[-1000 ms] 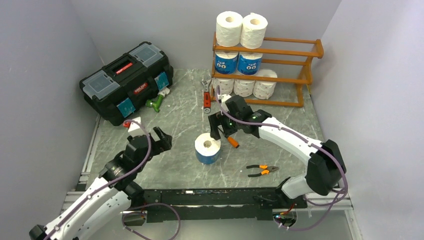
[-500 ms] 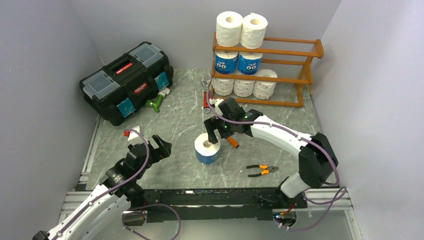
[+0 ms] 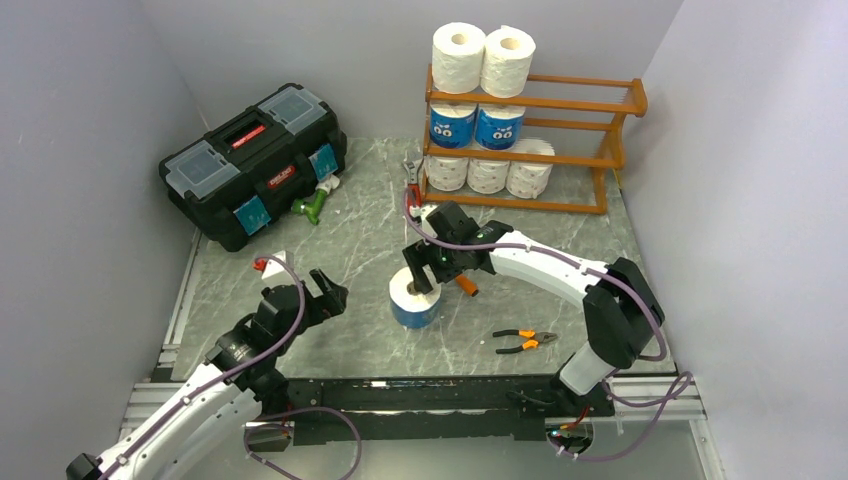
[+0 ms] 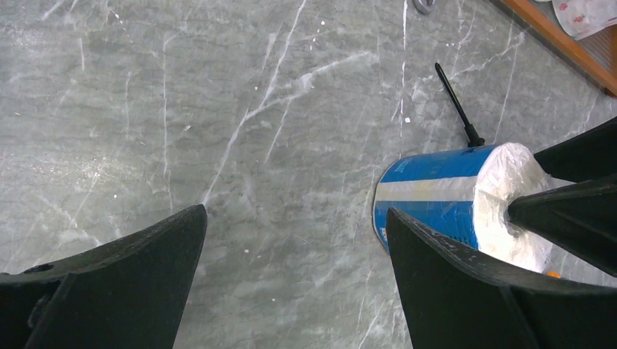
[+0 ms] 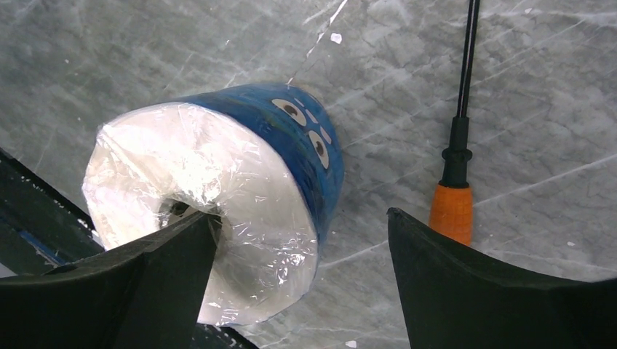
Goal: Place and organize the paper towels onto the shelf
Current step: Pick up the paper towel from the center of the board, then place the paper towel at the center of the board, then pick up the paper towel from the center of the board.
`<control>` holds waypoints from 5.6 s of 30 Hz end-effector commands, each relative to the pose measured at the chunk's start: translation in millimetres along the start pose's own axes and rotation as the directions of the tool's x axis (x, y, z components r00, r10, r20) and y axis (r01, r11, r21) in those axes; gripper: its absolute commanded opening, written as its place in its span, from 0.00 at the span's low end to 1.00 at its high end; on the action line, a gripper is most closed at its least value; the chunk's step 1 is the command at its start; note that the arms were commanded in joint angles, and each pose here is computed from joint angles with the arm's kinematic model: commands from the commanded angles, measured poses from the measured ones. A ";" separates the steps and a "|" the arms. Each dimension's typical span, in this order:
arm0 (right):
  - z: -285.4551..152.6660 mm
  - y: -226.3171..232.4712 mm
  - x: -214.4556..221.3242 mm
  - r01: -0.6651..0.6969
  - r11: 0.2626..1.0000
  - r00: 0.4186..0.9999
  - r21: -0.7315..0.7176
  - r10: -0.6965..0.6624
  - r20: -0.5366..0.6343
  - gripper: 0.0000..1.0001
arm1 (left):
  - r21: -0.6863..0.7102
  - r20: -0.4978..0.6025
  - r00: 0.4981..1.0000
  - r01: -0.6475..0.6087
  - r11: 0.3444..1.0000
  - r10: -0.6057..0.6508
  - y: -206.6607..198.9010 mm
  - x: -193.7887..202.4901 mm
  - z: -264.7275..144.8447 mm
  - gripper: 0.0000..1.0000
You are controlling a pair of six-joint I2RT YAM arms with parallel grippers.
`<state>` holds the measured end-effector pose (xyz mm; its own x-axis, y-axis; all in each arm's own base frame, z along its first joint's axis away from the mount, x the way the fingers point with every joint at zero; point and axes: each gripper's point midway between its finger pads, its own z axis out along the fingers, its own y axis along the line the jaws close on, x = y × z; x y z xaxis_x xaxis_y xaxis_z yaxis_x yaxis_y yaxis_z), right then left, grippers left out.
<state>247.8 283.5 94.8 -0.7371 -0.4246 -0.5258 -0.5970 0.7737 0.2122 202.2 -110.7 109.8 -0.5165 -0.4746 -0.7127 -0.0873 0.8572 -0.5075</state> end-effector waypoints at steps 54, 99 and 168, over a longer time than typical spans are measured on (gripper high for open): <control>-106.6 -251.0 7.8 -0.938 -0.343 -0.184 0.056 0.627 0.757 0.63 | 0.117 -0.099 0.992 0.092 0.989 -0.081 -18.2 28.7 7.2 0.99; -133.5 -274.8 -1.3 -0.714 0.612 0.666 0.340 0.445 0.598 0.77 | 0.166 -0.161 0.987 -0.002 0.986 0.029 -31.1 37.2 12.5 0.99; -249.8 -277.2 -112.3 -0.990 -0.014 -0.120 -0.137 0.578 0.807 0.00 | 0.145 -0.167 0.985 -0.006 0.989 0.031 -30.4 37.5 16.8 0.98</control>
<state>396.4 6.7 277.2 -0.0918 0.8746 -0.4761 0.7117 0.3921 0.5829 193.9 -156.9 75.4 -0.6826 -0.3852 -0.6210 0.0334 0.8325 -0.5531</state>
